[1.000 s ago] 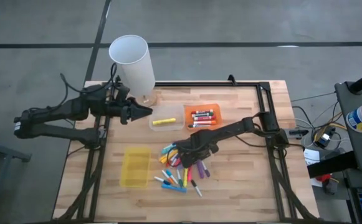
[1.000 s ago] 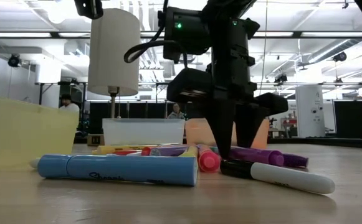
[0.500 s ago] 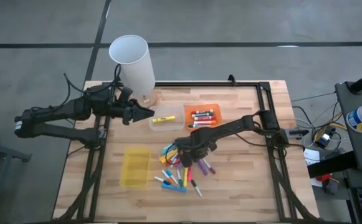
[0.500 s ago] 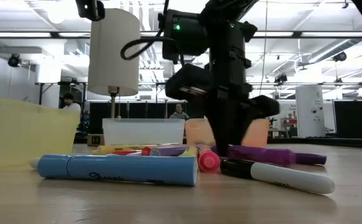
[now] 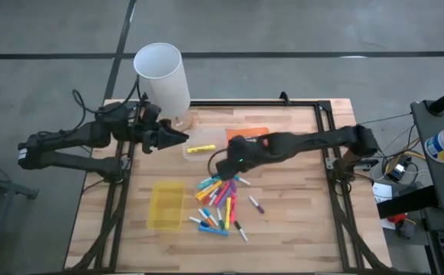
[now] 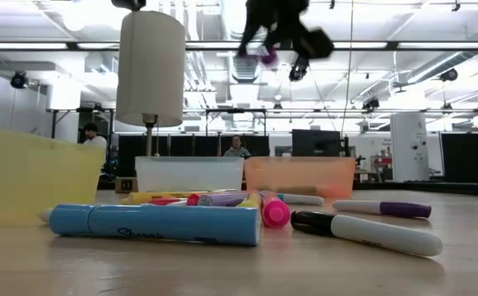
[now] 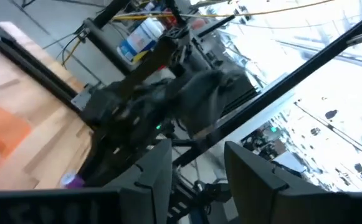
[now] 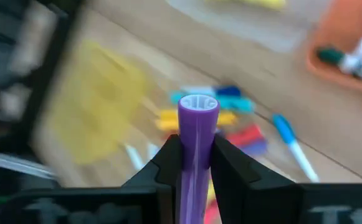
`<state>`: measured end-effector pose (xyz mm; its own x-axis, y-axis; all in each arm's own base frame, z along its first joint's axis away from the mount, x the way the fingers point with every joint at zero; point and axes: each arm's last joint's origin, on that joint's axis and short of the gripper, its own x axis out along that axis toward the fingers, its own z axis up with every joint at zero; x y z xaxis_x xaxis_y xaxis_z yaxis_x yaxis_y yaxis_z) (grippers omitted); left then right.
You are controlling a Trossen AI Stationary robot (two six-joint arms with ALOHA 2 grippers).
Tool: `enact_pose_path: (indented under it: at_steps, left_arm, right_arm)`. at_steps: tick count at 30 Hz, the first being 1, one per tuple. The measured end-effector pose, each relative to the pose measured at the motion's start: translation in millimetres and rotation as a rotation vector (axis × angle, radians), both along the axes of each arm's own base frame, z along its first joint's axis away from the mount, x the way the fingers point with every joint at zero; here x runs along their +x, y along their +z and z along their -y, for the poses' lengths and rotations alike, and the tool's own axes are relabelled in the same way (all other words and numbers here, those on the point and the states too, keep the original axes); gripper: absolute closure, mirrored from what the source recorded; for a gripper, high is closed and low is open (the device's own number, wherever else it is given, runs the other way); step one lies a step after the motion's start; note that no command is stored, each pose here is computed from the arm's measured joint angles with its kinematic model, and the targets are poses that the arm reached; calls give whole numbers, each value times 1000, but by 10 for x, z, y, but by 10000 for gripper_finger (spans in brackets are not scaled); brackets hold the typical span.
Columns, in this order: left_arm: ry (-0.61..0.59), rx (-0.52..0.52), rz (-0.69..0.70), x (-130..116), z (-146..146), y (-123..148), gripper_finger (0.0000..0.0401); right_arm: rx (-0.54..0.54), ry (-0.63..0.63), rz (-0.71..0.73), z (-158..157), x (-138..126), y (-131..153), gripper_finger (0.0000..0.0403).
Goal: Pick & Place Markers
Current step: Put the light purple highlighter into the transparent bin
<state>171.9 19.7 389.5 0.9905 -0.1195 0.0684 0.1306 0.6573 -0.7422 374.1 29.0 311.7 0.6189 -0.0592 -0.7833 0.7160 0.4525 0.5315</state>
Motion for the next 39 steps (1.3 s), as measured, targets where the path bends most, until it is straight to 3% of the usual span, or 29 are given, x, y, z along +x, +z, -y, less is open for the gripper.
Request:
enact_pose_path:
  at_steps: [9, 12, 23, 39]
  left_arm:
    - [-28, -23, -45, 144, -16, -75, 262]
    - [-47, -32, -54, 170, -13, -90, 262]
    - [-61, -43, -81, 251, 1, -137, 262]
    - [-85, -58, -140, 376, 4, -234, 266]
  right_arm:
    - [-64, -38, 559, 101, -64, 786, 350]
    - [-94, -43, 656, 104, -75, 909, 350]
    - [-147, -68, 736, 158, 47, 905, 350]
    - [-129, -93, 769, 201, 266, 741, 350]
